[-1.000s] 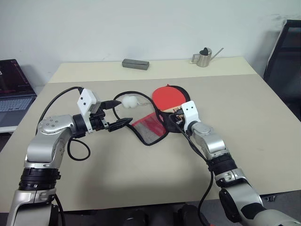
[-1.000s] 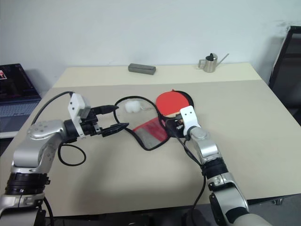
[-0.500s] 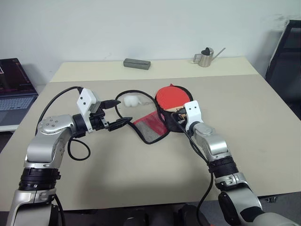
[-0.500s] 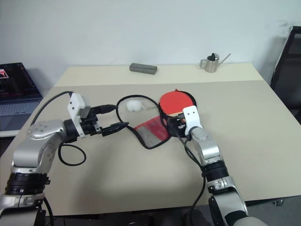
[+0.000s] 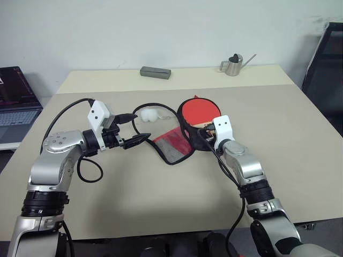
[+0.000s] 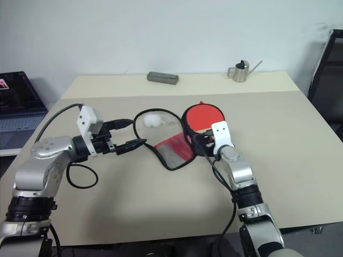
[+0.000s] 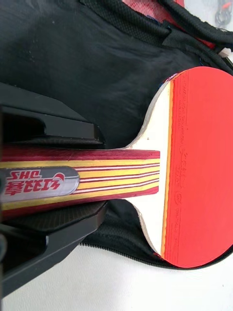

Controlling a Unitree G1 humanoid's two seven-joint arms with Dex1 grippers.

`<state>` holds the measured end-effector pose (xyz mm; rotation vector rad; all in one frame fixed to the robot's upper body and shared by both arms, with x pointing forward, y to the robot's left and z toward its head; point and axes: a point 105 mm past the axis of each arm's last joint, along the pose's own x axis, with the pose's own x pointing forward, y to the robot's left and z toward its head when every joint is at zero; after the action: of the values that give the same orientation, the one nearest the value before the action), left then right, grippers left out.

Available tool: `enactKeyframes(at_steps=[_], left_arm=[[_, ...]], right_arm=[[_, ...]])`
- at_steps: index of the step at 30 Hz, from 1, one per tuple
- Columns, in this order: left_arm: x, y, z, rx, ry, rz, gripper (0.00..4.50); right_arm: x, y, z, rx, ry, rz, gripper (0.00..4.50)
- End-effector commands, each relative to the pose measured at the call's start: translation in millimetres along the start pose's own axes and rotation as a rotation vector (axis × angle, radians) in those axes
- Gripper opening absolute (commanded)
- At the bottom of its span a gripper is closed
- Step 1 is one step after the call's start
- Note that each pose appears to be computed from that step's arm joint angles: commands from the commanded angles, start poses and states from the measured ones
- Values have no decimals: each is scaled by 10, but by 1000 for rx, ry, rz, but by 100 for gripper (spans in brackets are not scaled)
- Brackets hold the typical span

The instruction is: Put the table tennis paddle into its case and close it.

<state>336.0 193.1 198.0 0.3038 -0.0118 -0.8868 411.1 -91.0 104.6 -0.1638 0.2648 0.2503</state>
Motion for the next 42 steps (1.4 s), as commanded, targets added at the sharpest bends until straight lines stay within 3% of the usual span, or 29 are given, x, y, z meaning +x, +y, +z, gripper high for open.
enactKeyframes(at_steps=[1,8,14,18,22,33,42], left_arm=[[-69,58,108,38,-21,27,450],[-64,63,102,37,-22,33,450],[-82,108,6,28,-5,80,450],[-102,223,-158,21,23,177,450],[-134,416,-354,44,77,311,450],[-11,757,-807,24,179,533,450],[216,712,-1085,-70,225,475,450]], right_arm=[[-29,72,153,13,-55,15,167],[-38,125,190,17,-53,24,394],[-169,1,417,12,-133,19,394],[-451,50,685,-31,-259,155,394],[-653,79,632,-40,-256,271,394],[-932,-392,514,-175,-257,349,394],[-1212,-562,639,-223,-267,506,394]])
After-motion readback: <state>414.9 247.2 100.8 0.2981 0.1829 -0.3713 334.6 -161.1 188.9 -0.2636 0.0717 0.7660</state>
